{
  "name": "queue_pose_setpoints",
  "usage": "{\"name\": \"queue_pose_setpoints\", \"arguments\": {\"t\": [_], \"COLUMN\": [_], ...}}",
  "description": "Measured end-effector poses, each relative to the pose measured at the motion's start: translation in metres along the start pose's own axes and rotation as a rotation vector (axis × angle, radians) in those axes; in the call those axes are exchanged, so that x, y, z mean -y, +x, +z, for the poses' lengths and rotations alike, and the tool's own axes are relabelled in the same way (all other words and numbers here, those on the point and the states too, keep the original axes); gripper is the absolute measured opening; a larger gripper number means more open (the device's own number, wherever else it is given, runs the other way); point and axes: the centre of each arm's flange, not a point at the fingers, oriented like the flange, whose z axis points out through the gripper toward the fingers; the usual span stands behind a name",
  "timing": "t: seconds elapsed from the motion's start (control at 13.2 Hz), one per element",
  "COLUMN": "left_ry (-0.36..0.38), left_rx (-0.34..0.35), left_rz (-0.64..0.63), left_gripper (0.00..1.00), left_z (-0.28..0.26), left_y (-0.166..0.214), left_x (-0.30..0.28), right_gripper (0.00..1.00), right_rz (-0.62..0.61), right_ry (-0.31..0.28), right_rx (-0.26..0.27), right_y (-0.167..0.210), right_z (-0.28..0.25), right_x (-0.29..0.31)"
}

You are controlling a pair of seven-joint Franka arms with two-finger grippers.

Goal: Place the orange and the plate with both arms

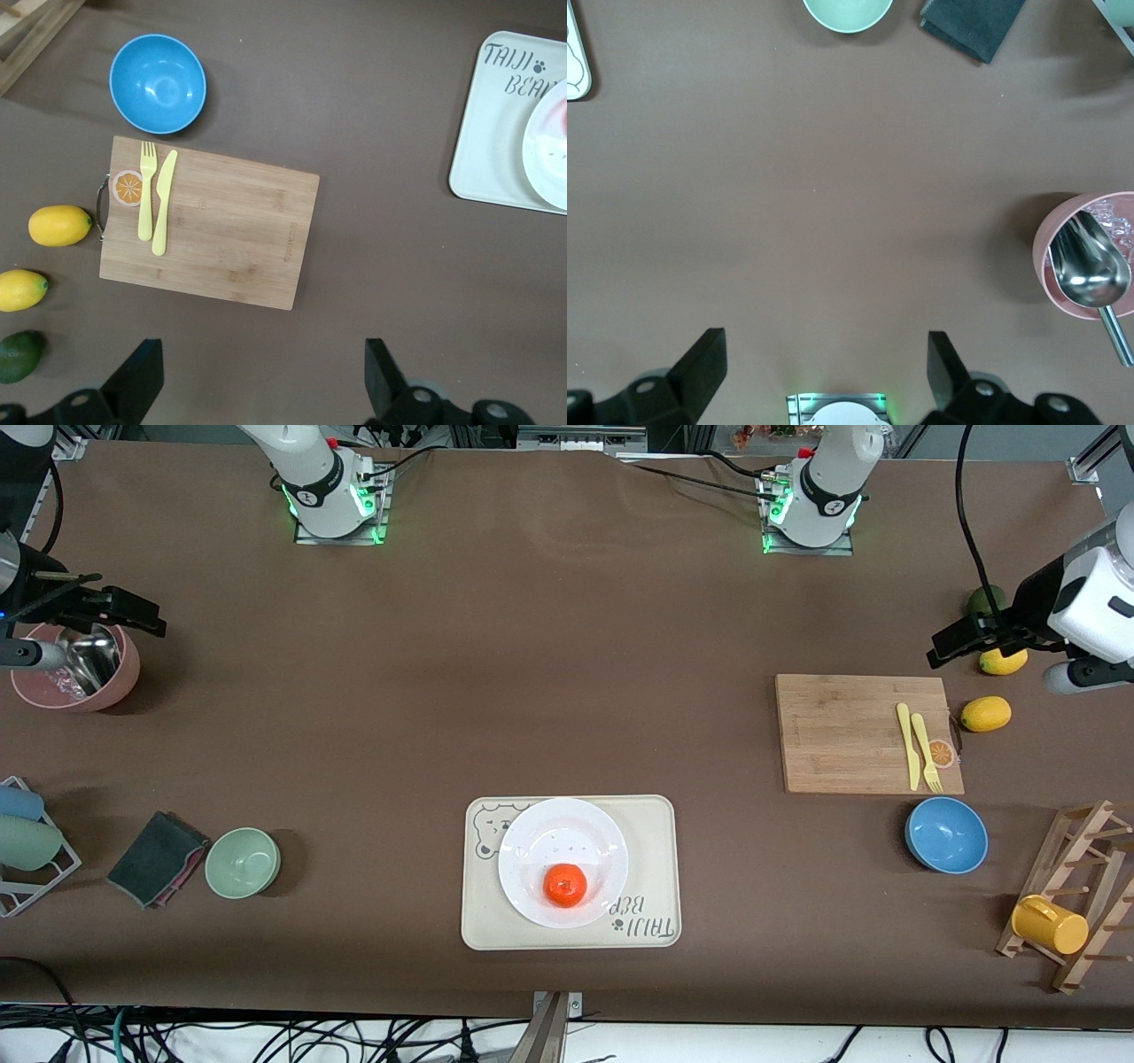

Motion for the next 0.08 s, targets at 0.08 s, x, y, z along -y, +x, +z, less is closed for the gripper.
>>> {"name": "queue_pose_setpoints", "arguments": {"t": [0.08], "left_ry": [0.0], "left_rx": [0.0], "left_rz": [0.008], "left_gripper": [1.0], "left_z": [0.0003], "left_y": [-0.0011], "left_x": [-0.0043], "right_gripper": [1.0], "right_rz": [0.001], "right_ry": [0.0], "right_rx": [0.0], "right_y": [0.0002], "right_z": [-0.0002], "right_x": [-0.0005]}}
